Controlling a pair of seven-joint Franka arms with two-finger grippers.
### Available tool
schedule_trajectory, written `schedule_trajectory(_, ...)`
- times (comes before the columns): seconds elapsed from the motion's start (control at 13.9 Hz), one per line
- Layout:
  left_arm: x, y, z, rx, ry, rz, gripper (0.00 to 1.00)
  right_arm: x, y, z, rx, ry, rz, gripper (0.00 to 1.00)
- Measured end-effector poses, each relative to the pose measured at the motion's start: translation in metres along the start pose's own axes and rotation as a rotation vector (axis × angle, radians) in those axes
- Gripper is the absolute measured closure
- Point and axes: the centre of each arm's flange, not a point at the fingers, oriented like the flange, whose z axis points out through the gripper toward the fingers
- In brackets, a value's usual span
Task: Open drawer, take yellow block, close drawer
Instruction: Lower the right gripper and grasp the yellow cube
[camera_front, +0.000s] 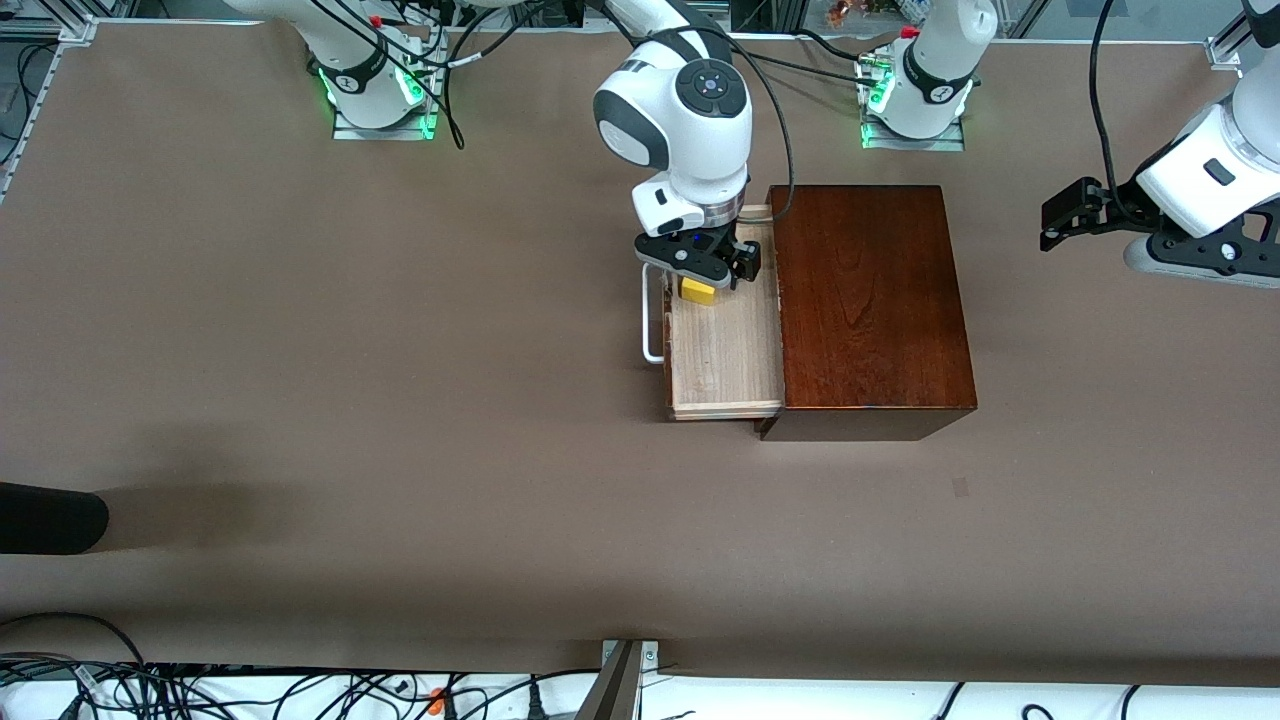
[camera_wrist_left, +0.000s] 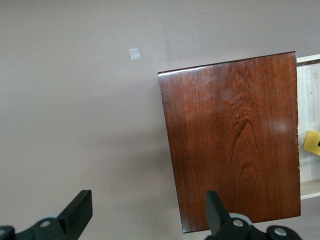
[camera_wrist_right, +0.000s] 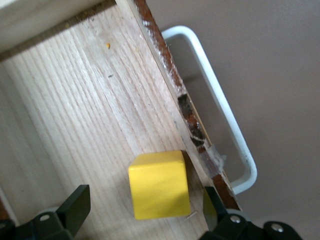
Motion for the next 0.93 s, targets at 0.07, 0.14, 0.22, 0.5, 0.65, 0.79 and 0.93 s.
schedule_trajectory(0.07, 0.000, 0.001, 0.000, 0.000, 0.000, 0.001, 0.00, -0.002, -0.001, 0.003, 0.000, 0.000, -0.003, 0.00)
schedule_trajectory(0.14, 0.000, 0.001, 0.000, 0.000, 0.000, 0.002, 0.00, -0.003, -0.001, 0.007, 0.001, 0.001, -0.004, 0.00)
schedule_trajectory(0.22, 0.000, 0.002, 0.000, 0.000, 0.000, 0.003, 0.00, -0.003, -0.001, 0.010, 0.002, 0.002, -0.004, 0.00)
schedule_trajectory(0.5, 0.000, 0.005, 0.000, 0.001, 0.000, 0.009, 0.00, -0.003, -0.001, 0.026, -0.009, 0.003, -0.004, 0.00)
schedule_trajectory(0.65, 0.000, 0.006, 0.000, 0.001, 0.000, 0.010, 0.00, -0.003, -0.001, 0.027, -0.008, 0.003, -0.005, 0.00)
schedule_trajectory(0.79, 0.000, 0.006, 0.000, 0.001, 0.000, 0.010, 0.00, -0.003, -0.002, 0.027, -0.007, 0.003, -0.005, 0.00)
schedule_trajectory(0.93, 0.000, 0.006, 0.000, 0.001, 0.000, 0.011, 0.00, -0.003, -0.002, 0.027, -0.005, 0.004, -0.006, 0.02)
